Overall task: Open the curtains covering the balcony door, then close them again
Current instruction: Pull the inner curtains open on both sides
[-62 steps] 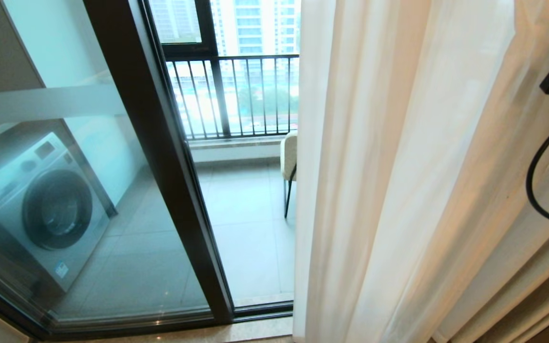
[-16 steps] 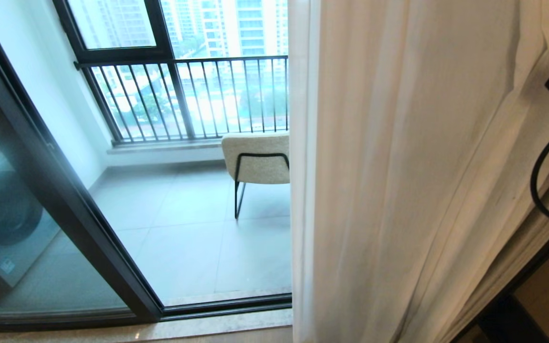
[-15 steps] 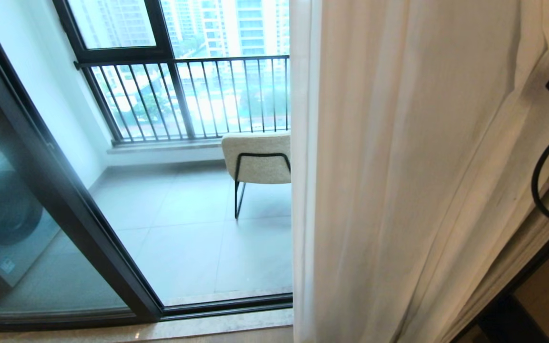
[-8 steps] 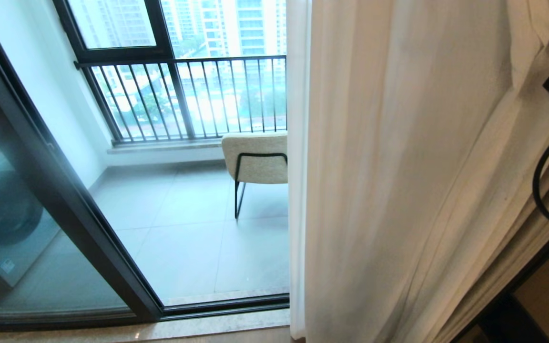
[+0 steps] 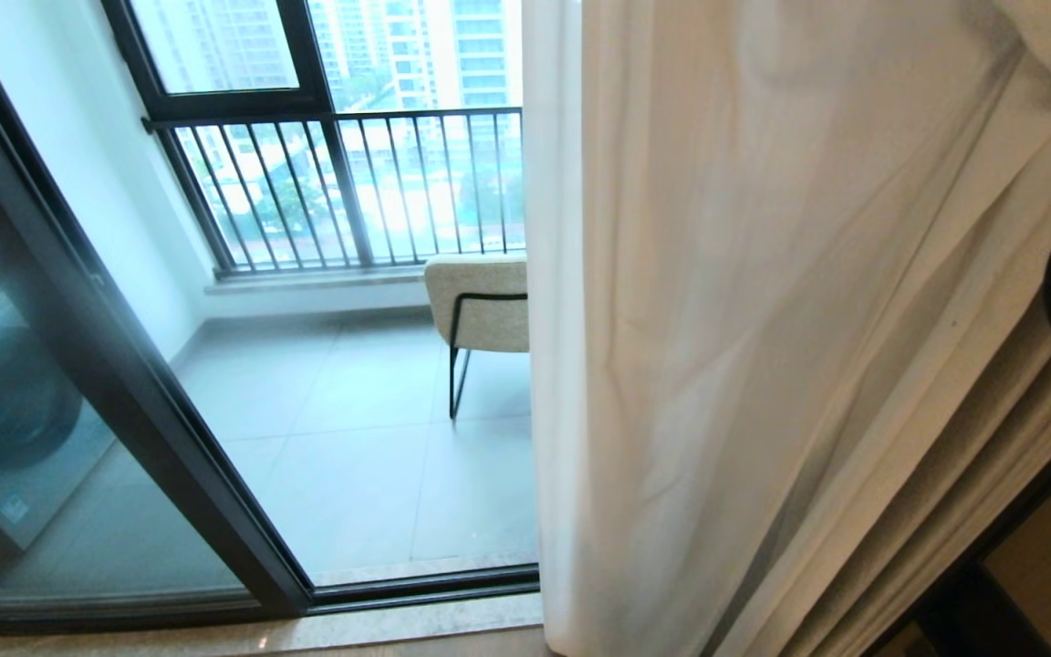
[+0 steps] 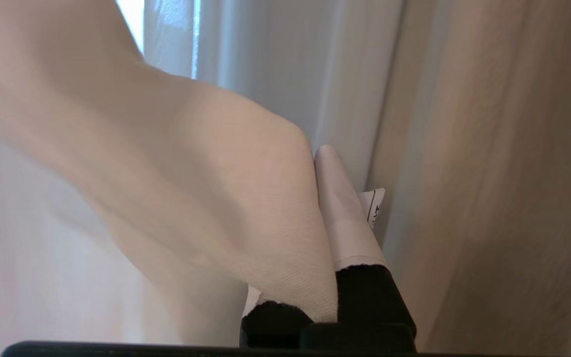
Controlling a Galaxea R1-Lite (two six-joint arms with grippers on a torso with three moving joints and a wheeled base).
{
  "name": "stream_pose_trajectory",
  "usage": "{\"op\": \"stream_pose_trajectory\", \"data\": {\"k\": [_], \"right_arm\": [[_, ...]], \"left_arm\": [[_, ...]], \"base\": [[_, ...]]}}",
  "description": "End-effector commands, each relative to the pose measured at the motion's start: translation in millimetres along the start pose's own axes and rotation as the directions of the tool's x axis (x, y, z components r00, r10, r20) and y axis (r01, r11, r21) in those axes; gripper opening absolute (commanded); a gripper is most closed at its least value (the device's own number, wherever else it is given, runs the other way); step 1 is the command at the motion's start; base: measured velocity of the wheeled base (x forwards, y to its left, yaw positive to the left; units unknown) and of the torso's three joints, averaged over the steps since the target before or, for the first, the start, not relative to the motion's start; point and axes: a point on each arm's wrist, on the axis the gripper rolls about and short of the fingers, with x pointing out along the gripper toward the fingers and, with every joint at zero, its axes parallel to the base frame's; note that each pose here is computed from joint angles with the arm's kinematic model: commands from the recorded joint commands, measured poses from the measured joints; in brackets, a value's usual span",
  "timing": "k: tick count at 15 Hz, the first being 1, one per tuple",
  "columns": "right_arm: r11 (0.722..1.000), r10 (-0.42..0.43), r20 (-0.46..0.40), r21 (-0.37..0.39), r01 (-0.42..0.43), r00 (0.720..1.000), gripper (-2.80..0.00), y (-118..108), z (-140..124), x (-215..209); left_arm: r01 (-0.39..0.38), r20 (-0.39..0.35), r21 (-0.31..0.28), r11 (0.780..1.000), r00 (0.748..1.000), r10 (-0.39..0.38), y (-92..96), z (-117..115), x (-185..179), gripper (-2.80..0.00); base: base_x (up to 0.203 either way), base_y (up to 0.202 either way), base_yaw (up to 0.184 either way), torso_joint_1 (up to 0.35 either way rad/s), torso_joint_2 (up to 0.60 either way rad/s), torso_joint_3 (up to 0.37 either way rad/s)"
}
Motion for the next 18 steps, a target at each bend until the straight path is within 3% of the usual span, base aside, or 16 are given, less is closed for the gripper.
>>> {"op": "stream_pose_trajectory", "data": {"k": [1,8,11,15,18], "right_arm": [[0.999,-0.047,0.036,-0.025,0.048,0.998,-2.8,-14,9,13],[0.953,-0.282,0.015,-0.109,0.282,0.959,-2.8,-102,11,27],[0.9,-0.406,0.002,-0.172,0.401,0.914,-2.8,-152,6,14],[0.831,-0.509,0.012,-0.256,0.494,0.861,-2.8,-219,1,1],[0.789,-0.556,0.031,-0.295,0.539,0.831,-2.8,-249,0,-5]], "left_arm": [[0.0,-0.001,0.001,1.0,1.0,0.0,0.0,0,0,-2.8],[0.0,-0.001,0.0,1.0,1.0,0.0,0.0,0,0,-2.8],[0.0,0.0,-0.001,1.0,1.0,0.0,0.0,0,0,-2.8],[0.0,-0.001,0.0,1.0,1.0,0.0,0.0,0,0,-2.8],[0.0,-0.001,0.0,1.0,1.0,0.0,0.0,0,0,-2.8]], "base": [[0.0,0.0,0.0,0.0,0.0,0.0],[0.0,0.0,0.0,0.0,0.0,0.0],[0.0,0.0,0.0,0.0,0.0,0.0],[0.0,0.0,0.0,0.0,0.0,0.0],[0.0,0.0,0.0,0.0,0.0,0.0]]}}
